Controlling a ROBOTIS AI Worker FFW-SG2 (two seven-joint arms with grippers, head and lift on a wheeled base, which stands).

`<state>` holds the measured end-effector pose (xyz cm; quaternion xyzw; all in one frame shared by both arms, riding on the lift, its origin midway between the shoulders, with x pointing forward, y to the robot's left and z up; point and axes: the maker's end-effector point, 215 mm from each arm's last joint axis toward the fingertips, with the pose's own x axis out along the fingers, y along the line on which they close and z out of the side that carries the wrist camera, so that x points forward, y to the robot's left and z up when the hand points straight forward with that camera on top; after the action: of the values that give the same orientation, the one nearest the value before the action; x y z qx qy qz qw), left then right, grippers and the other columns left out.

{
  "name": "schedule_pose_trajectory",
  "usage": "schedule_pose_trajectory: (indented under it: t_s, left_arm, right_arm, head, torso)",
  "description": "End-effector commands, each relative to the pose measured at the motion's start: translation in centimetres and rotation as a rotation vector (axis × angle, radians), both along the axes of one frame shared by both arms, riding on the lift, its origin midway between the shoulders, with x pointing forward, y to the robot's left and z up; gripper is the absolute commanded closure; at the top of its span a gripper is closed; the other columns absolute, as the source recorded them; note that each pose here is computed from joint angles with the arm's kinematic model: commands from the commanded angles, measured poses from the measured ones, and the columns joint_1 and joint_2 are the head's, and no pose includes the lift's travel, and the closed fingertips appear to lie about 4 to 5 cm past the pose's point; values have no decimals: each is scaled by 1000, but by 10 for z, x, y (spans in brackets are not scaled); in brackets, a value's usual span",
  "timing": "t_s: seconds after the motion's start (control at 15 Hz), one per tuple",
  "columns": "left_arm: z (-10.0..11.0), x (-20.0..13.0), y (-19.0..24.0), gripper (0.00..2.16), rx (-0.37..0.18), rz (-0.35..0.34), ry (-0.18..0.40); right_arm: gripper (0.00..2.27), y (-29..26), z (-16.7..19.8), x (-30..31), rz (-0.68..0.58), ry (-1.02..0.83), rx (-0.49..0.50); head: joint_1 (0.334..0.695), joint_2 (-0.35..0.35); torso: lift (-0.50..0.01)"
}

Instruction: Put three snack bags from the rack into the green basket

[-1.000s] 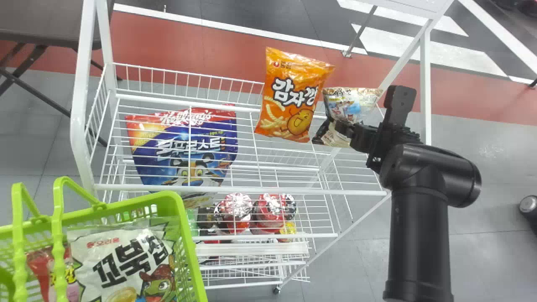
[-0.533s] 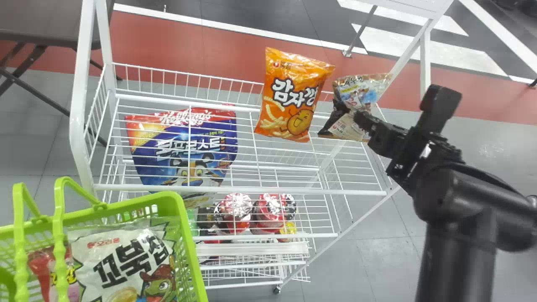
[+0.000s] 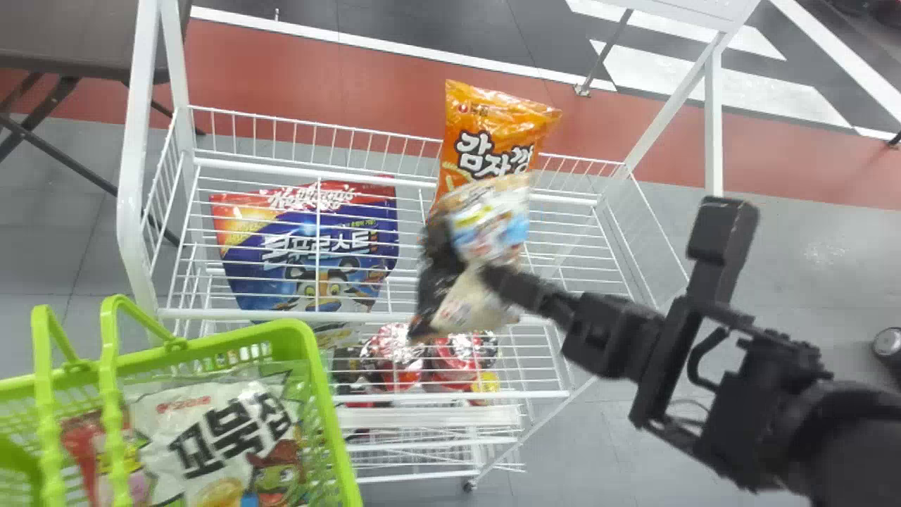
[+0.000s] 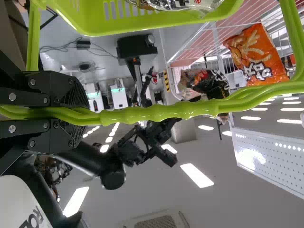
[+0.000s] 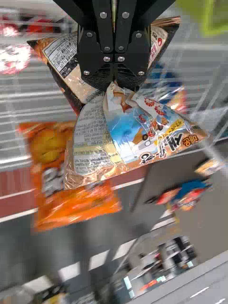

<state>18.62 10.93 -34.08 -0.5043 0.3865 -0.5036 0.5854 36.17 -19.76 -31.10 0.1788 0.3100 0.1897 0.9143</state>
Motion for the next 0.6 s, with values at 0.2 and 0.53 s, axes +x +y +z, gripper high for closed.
schedule_pose_trajectory:
  t_s: [0.2,0.53]
  left_arm:
    - [3,-5,-6,2152,-19,-13,3]
    - [4,-8,-8,2152,-21,-21,4]
  right_arm:
    - [2253,138,-5,-69,333,97,132]
    - [2253,205,-49,-102,463,223,127]
  head:
    - [695,-24]
    - [695,215]
  torso:
    - [0]
    - [0]
